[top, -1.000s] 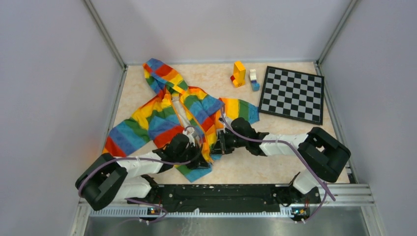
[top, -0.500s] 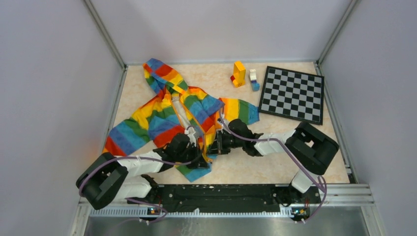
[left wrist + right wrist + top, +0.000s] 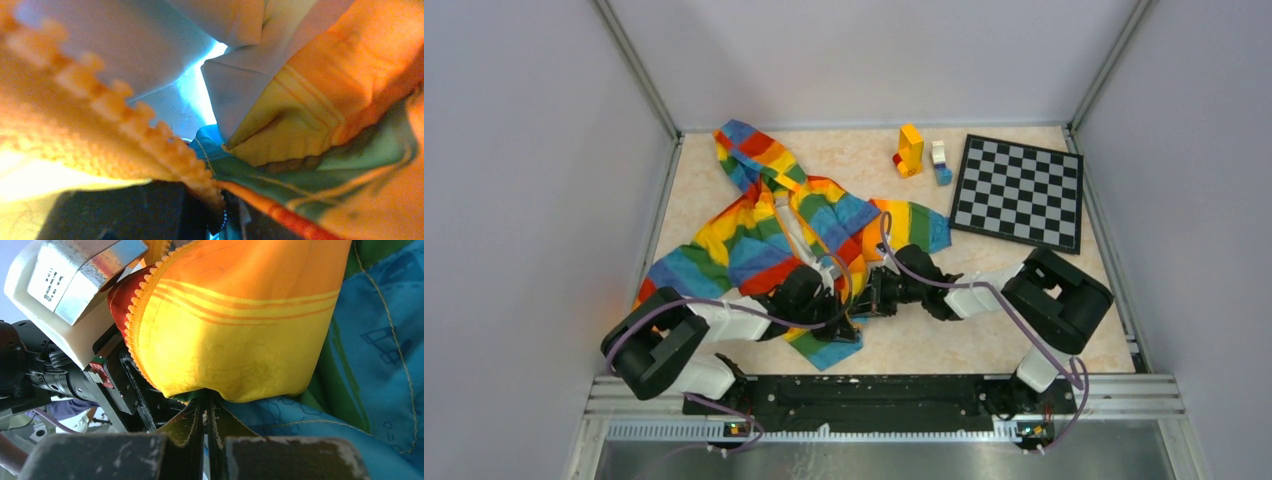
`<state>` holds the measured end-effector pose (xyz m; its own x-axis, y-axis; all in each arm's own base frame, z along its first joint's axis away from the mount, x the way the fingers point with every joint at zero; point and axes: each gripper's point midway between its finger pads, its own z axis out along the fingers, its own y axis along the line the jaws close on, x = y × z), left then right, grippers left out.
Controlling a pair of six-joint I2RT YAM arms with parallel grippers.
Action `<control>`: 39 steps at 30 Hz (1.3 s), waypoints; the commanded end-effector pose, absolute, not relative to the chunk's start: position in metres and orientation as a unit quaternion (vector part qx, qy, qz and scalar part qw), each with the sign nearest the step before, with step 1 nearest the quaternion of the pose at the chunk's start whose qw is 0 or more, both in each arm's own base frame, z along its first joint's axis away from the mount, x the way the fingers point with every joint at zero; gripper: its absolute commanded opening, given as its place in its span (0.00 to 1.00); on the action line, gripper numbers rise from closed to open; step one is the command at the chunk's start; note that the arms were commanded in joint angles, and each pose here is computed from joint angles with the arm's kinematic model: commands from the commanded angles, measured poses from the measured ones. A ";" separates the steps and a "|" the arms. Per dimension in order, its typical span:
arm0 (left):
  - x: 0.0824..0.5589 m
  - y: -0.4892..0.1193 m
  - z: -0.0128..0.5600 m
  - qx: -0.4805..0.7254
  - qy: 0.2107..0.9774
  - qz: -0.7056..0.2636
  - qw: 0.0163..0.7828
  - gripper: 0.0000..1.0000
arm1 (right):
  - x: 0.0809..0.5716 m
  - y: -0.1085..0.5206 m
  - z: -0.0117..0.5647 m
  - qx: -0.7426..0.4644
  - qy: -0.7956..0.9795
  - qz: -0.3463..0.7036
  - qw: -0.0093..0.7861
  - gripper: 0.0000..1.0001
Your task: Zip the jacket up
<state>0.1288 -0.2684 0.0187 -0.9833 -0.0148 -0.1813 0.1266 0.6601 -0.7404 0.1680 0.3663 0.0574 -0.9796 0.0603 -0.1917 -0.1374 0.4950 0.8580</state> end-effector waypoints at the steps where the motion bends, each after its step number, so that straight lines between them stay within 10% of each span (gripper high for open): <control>1: 0.132 -0.281 0.016 0.062 0.902 -0.415 0.105 0.00 | 0.170 0.376 0.077 -0.048 0.844 0.523 0.107 0.00; 10: 0.129 -0.293 0.005 0.063 0.902 -0.423 0.061 0.00 | 0.174 0.358 0.064 -0.062 0.876 0.464 0.119 0.01; 31: 0.124 -0.291 -0.007 0.046 0.912 -0.406 0.030 0.00 | 0.189 0.279 0.100 -0.118 0.927 0.295 0.200 0.54; 39: 0.123 -0.290 -0.007 0.044 0.910 -0.412 0.031 0.00 | 0.157 0.295 0.083 -0.033 0.913 0.344 0.217 0.43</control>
